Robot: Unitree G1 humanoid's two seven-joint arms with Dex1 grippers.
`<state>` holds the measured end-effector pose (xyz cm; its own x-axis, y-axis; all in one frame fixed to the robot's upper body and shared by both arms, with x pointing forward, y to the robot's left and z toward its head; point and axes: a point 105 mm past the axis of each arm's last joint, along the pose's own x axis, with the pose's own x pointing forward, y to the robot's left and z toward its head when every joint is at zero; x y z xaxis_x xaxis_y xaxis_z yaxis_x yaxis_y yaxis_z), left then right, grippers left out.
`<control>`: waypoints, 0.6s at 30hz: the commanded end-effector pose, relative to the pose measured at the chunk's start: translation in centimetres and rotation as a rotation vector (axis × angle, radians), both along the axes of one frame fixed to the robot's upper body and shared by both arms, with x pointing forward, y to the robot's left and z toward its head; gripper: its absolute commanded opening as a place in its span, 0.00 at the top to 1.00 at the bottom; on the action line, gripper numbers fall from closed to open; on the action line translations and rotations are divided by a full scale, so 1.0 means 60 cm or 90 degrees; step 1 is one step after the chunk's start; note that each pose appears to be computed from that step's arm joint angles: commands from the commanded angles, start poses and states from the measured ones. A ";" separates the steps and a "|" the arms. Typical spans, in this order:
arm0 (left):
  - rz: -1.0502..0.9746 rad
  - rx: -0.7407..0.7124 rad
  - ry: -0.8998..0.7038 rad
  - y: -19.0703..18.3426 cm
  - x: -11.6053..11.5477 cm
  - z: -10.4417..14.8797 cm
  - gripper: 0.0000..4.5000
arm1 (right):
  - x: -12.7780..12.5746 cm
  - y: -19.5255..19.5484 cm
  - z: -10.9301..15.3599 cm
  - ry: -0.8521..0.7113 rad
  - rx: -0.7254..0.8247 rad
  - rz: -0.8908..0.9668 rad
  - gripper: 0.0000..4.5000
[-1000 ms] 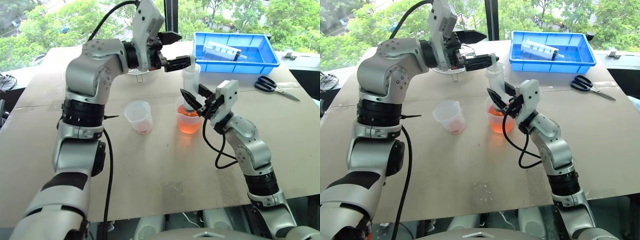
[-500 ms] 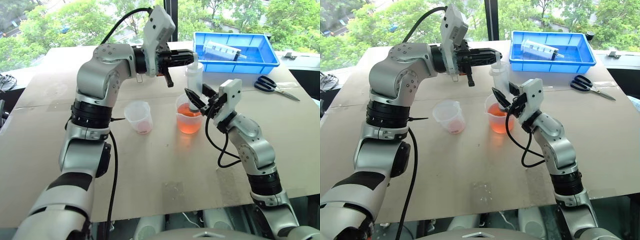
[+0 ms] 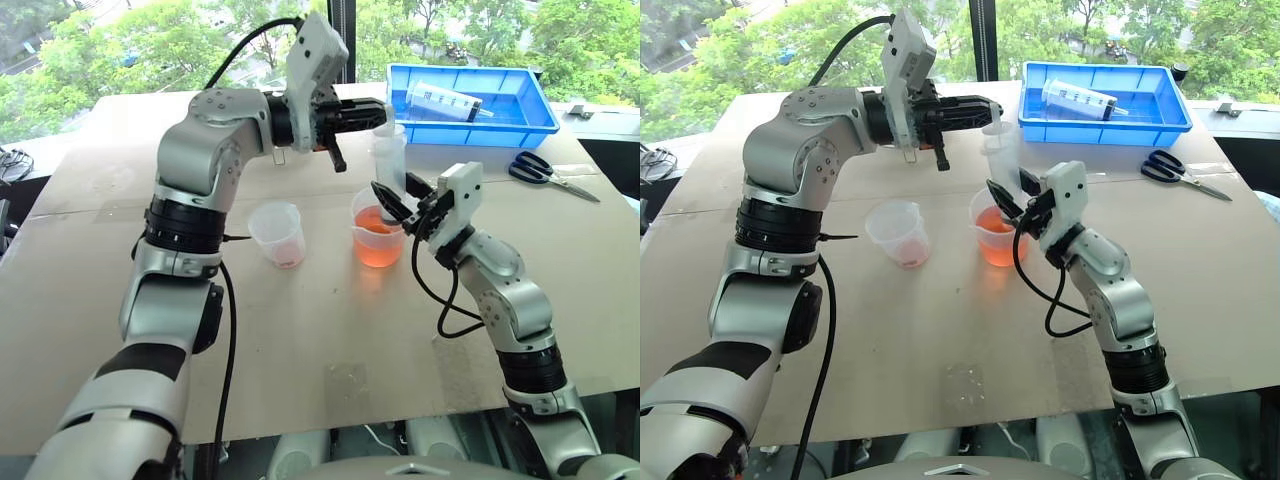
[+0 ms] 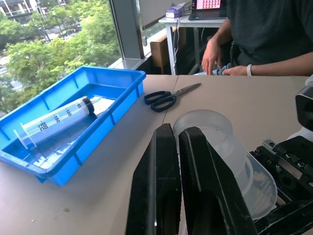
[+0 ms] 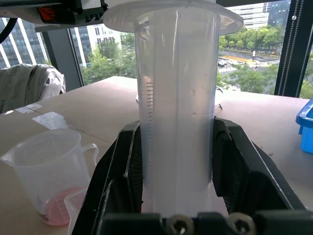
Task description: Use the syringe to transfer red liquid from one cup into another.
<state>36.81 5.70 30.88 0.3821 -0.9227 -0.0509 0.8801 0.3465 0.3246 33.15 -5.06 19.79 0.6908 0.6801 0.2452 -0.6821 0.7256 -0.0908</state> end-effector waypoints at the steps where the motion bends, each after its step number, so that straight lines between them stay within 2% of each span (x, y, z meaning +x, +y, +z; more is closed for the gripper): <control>1: 0.048 -0.050 -0.124 0.031 -0.006 0.092 1.00 | -0.027 0.033 -0.017 0.006 -0.029 0.070 0.68; 18: 0.043 -0.043 -0.123 0.033 -0.009 0.086 1.00 | -0.026 0.035 -0.006 -0.004 -0.009 0.067 0.68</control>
<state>36.97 6.08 31.41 0.3920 -0.9190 -0.0417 0.8673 0.3541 0.3499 33.05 -4.85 19.54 0.6905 0.6798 0.2471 -0.6867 0.7234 -0.0712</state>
